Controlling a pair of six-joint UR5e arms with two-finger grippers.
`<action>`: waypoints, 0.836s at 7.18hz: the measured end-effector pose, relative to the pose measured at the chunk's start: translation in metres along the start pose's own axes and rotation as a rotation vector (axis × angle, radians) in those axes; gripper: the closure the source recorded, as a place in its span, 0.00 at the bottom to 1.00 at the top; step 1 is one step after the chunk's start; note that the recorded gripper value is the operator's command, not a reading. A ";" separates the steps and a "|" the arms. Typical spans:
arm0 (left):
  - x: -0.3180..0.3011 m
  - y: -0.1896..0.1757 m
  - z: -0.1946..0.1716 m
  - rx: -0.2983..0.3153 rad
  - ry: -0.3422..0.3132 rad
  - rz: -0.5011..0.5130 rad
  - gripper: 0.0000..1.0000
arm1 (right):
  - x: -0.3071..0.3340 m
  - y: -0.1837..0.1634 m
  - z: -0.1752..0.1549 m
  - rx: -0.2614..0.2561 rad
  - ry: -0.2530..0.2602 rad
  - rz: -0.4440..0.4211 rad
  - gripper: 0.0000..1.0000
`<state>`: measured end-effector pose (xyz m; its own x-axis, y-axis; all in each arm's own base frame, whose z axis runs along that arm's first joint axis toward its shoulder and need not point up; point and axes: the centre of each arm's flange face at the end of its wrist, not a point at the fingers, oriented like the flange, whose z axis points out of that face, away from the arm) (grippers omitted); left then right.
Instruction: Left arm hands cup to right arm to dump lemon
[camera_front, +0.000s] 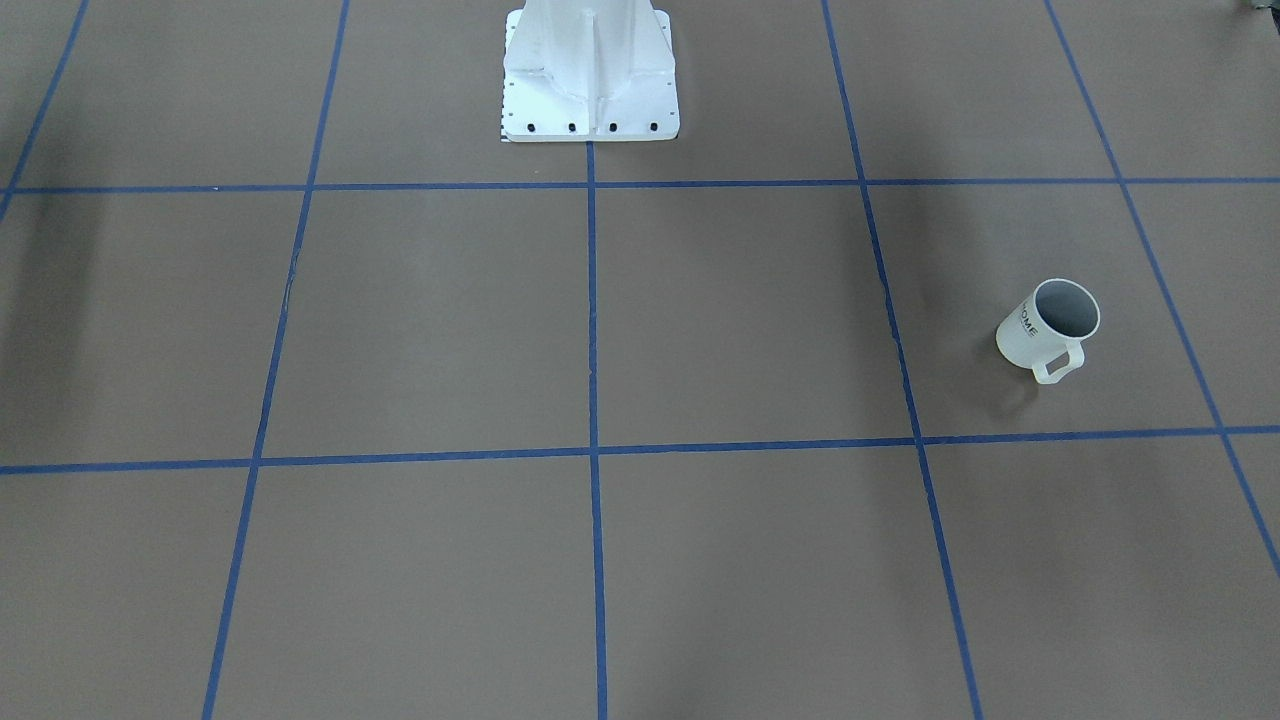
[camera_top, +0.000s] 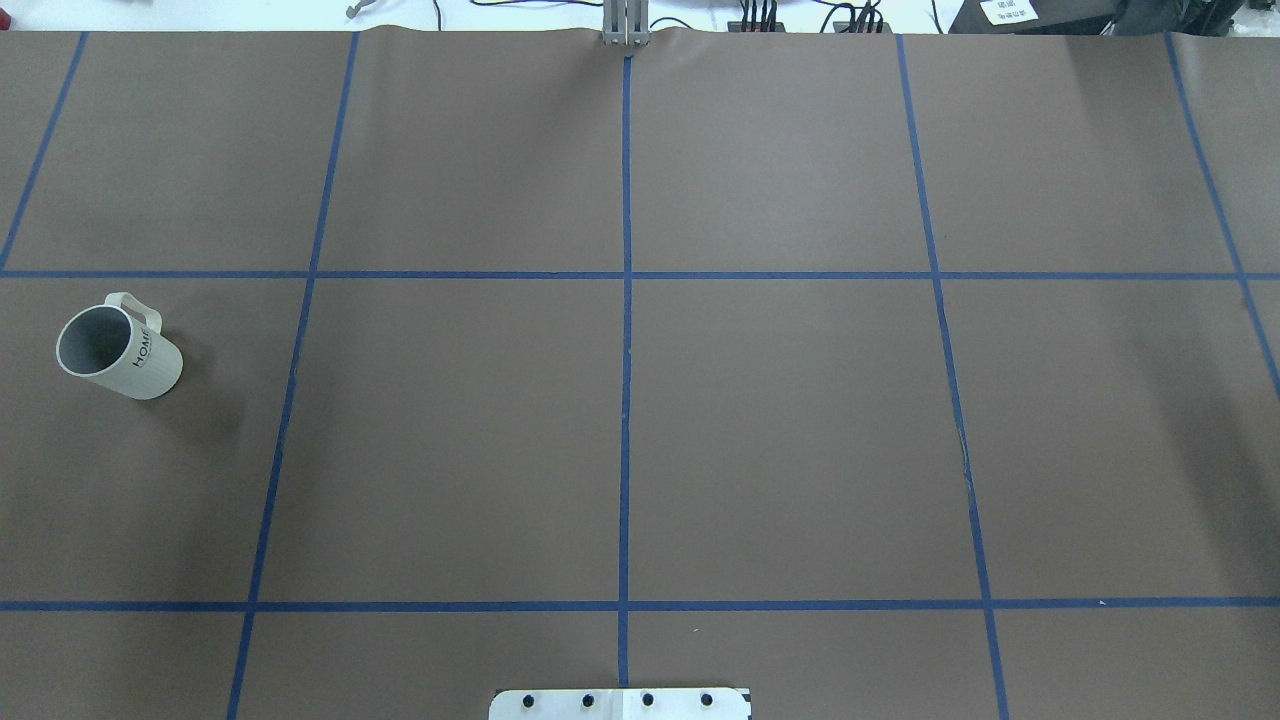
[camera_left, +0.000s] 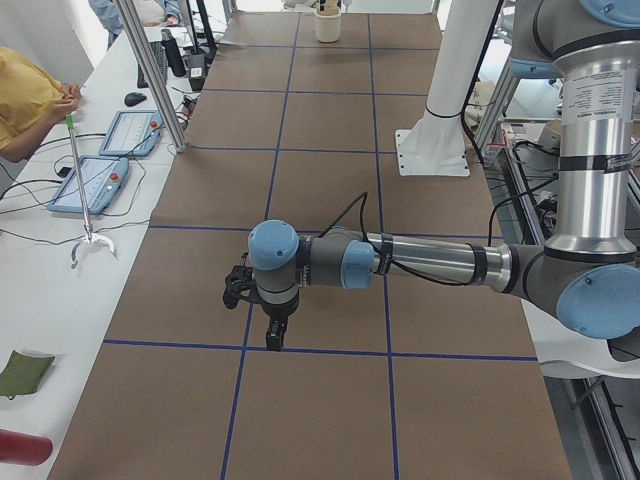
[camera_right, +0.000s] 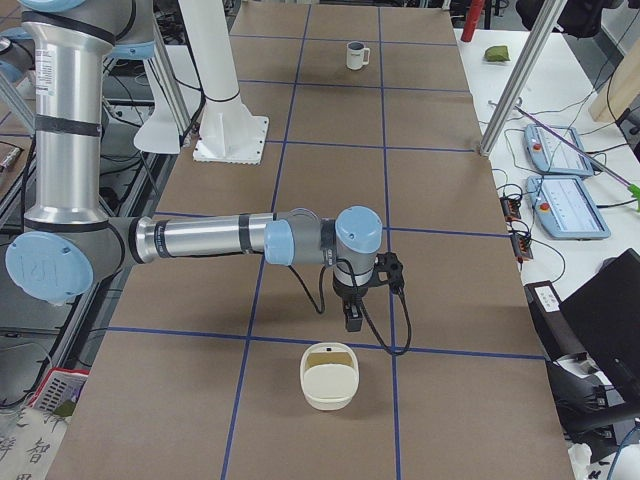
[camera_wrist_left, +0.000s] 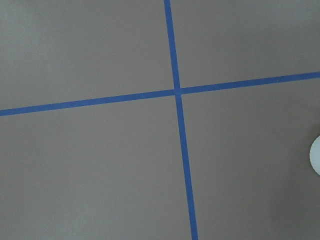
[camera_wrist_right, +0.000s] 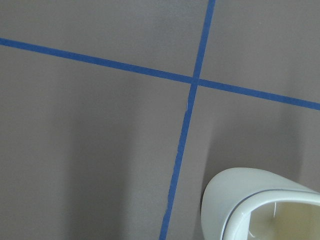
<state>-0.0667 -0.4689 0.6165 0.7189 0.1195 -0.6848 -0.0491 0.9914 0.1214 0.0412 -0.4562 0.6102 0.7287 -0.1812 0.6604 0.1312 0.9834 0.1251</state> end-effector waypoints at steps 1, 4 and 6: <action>0.001 0.000 0.000 0.001 0.001 0.001 0.00 | -0.001 0.000 -0.001 0.002 -0.002 -0.002 0.00; 0.006 -0.004 -0.005 0.011 -0.001 0.010 0.00 | -0.008 -0.006 -0.012 0.034 -0.002 -0.023 0.00; 0.019 -0.019 -0.020 0.051 -0.003 0.043 0.00 | -0.027 -0.021 -0.035 0.150 0.014 -0.127 0.00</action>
<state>-0.0657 -0.4846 0.5867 0.7186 0.1616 -0.6764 -0.0446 0.9813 0.1871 0.0421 -0.4722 0.5632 0.7218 -0.3025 0.6225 0.1215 0.9408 0.3164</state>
